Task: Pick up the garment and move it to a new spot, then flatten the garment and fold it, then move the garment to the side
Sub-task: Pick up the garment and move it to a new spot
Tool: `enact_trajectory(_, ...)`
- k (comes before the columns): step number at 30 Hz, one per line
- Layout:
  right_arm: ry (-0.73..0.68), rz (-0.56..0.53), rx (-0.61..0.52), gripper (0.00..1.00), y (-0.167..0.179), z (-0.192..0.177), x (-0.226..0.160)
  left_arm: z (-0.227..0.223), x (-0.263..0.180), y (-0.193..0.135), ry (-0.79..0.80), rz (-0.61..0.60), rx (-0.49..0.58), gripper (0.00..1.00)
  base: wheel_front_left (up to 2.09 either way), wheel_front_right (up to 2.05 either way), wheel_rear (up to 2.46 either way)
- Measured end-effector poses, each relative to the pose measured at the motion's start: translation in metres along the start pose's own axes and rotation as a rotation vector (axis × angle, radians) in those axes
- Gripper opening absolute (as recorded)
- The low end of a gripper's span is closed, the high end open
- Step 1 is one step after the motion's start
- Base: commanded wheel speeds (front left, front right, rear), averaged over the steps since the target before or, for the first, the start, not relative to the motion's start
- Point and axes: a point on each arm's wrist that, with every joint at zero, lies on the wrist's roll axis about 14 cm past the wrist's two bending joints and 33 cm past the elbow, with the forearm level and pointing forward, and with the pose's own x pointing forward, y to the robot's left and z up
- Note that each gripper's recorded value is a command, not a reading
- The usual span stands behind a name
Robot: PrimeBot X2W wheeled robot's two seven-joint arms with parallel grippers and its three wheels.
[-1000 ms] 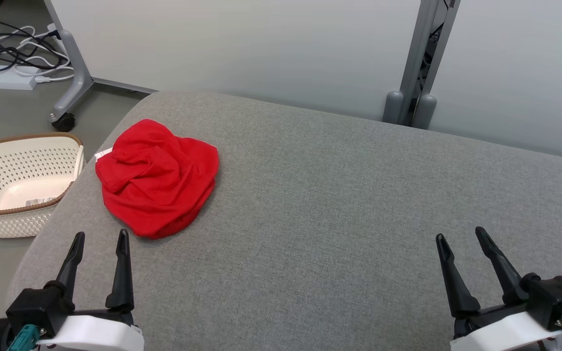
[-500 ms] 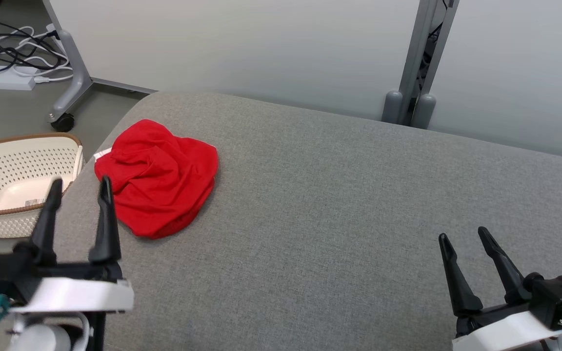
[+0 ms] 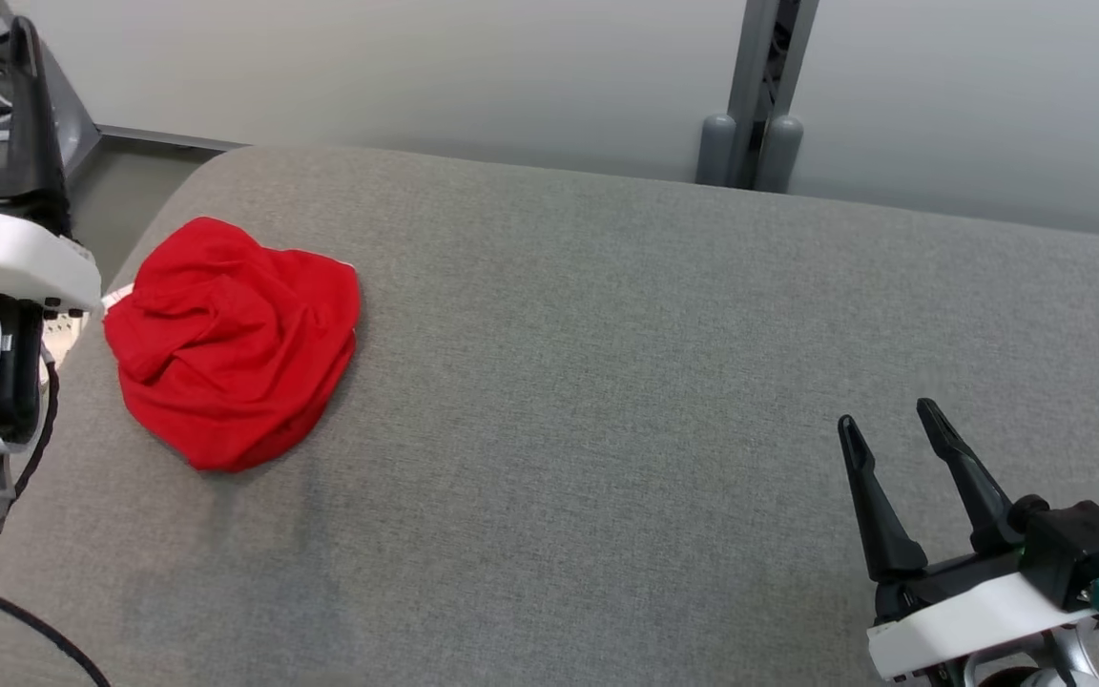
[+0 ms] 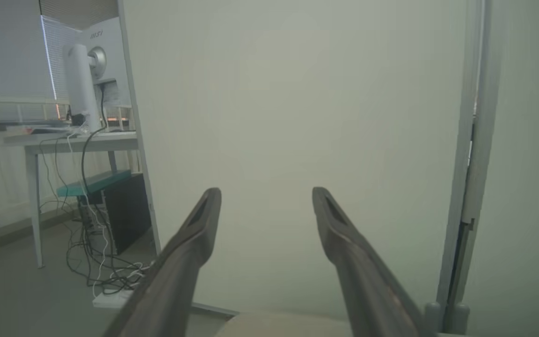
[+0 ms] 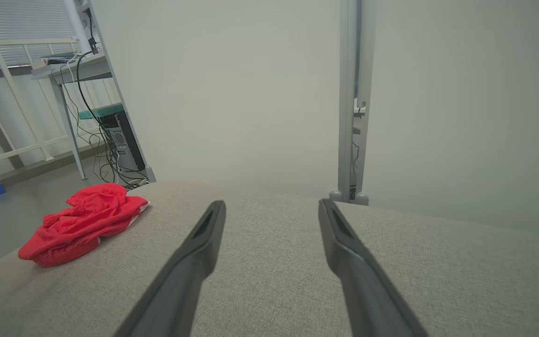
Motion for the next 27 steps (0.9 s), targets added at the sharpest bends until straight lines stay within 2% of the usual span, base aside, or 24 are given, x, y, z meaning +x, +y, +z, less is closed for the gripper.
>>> enact_trajectory(6,0.026,-0.047,0.011,1.00,-0.019,-0.012,0.001,-0.125,0.004,0.014,0.383,0.028,0.008,1.00,0.00,0.00,0.00)
enact_trajectory(12,0.051,-0.079,0.017,1.00,-0.033,-0.024,0.004,-0.228,-0.035,0.025,0.713,0.069,0.011,1.00,0.00,0.00,0.00)
enact_trajectory(16,0.072,-0.092,0.022,1.00,-0.041,-0.031,0.006,-0.278,-0.071,0.030,0.905,0.106,-0.001,1.00,0.00,0.00,0.00)
enact_trajectory(24,0.102,-0.121,0.024,1.00,-0.060,-0.046,0.009,-0.333,-0.114,0.025,1.114,0.138,-0.056,1.00,0.00,0.00,0.00)
enact_trajectory(25,0.106,-0.125,0.026,1.00,-0.061,-0.048,0.008,-0.336,-0.114,0.025,1.122,0.137,-0.053,0.82,0.00,0.00,0.00)
enact_trajectory(26,0.100,-0.128,0.030,1.00,-0.063,-0.048,0.008,-0.338,-0.113,0.023,1.131,0.132,-0.057,0.40,0.00,0.00,0.00)
enact_trajectory(27,0.100,-0.132,0.031,1.00,-0.064,-0.048,0.009,-0.340,-0.110,0.022,1.122,0.133,-0.060,0.40,0.00,0.00,0.00)
